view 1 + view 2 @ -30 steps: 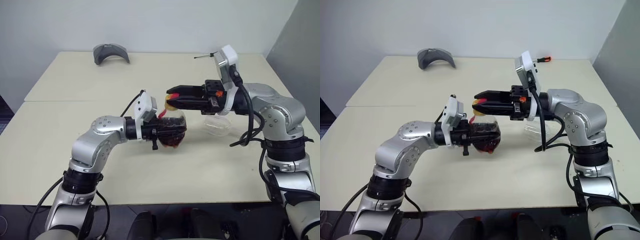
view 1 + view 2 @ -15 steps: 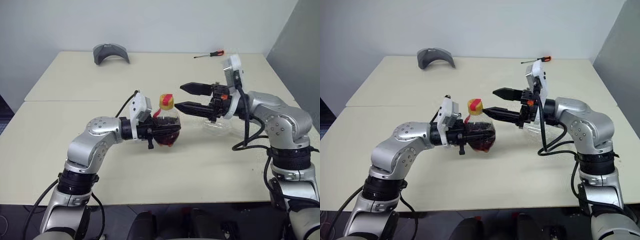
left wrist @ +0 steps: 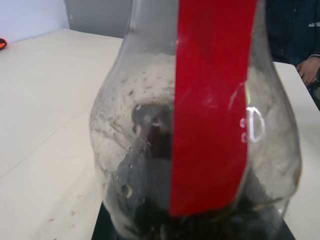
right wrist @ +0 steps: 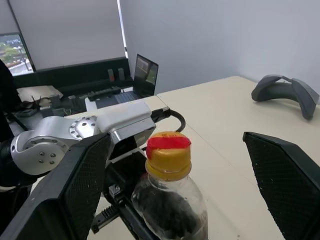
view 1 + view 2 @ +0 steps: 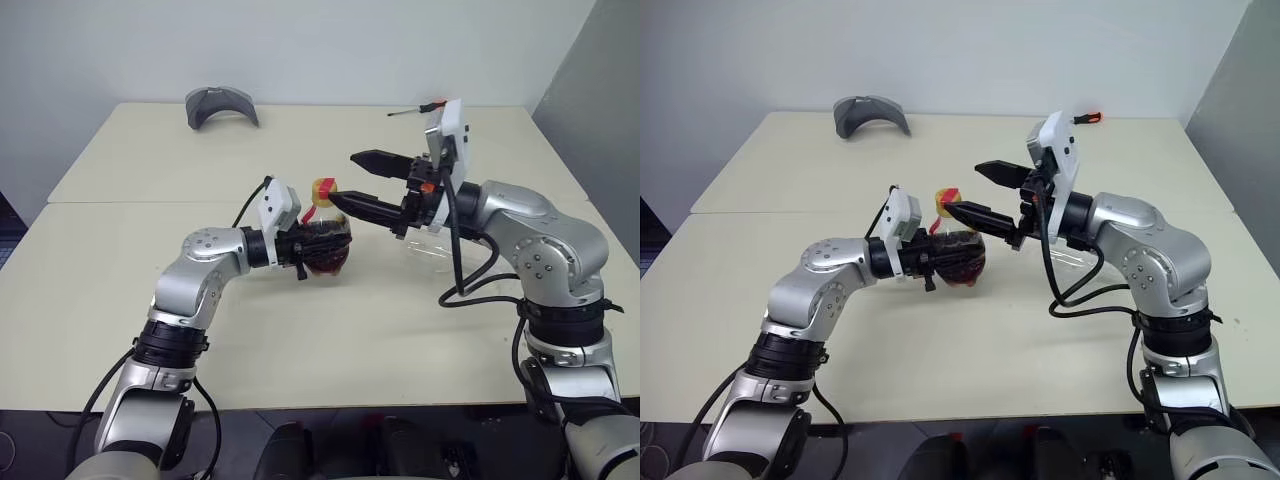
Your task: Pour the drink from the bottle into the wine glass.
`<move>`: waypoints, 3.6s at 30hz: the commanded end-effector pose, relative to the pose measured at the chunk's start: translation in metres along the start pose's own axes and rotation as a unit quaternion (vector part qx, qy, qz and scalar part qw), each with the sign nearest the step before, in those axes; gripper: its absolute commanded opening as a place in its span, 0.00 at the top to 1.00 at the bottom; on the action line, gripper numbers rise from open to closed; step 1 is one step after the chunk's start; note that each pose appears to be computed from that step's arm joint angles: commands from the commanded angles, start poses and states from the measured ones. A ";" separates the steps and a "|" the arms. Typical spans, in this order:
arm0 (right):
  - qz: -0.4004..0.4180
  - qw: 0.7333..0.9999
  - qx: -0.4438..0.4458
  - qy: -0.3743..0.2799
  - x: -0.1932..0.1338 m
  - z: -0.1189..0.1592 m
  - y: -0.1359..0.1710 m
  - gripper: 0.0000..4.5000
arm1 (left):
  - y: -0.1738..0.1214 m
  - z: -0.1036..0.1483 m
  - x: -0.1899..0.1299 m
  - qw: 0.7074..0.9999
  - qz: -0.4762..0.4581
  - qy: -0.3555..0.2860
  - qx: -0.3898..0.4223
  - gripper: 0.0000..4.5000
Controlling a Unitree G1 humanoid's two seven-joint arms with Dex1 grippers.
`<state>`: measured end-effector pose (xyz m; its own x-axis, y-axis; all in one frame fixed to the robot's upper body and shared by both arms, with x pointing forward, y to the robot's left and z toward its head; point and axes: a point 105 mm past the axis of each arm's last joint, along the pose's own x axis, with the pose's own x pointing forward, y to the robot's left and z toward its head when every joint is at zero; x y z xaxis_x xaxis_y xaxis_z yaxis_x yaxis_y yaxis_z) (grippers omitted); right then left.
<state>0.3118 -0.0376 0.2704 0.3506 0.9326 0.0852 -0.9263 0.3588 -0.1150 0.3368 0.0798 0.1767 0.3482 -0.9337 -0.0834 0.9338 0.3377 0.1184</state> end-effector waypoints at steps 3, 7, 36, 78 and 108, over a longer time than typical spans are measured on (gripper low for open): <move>0.008 0.999 -0.035 -0.022 0.009 0.016 0.006 0.00 | -0.003 0.019 0.002 0.999 -0.012 -0.022 0.034 0.78; 0.013 0.999 -0.034 -0.019 0.013 0.013 0.008 0.00 | -0.001 0.020 0.003 0.999 -0.011 -0.023 0.035 0.78; 0.180 0.982 -0.051 0.004 0.003 0.014 0.032 0.74 | -0.034 0.036 -0.005 0.994 -0.082 -0.031 0.070 0.78; -0.003 0.994 -0.108 -0.007 0.004 0.024 -0.005 0.01 | -0.003 0.041 0.007 0.997 0.021 -0.063 0.045 0.78; 0.012 0.993 -0.110 0.046 -0.037 0.011 -0.032 0.01 | -0.028 0.043 -0.007 0.998 -0.024 -0.046 0.043 0.78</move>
<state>0.3349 -0.0822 0.2665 0.3741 0.9262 -0.0467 -0.8918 0.3455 -0.2921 0.3091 0.0718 0.1978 0.3036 -0.9518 -0.0440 0.9443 0.2944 0.1474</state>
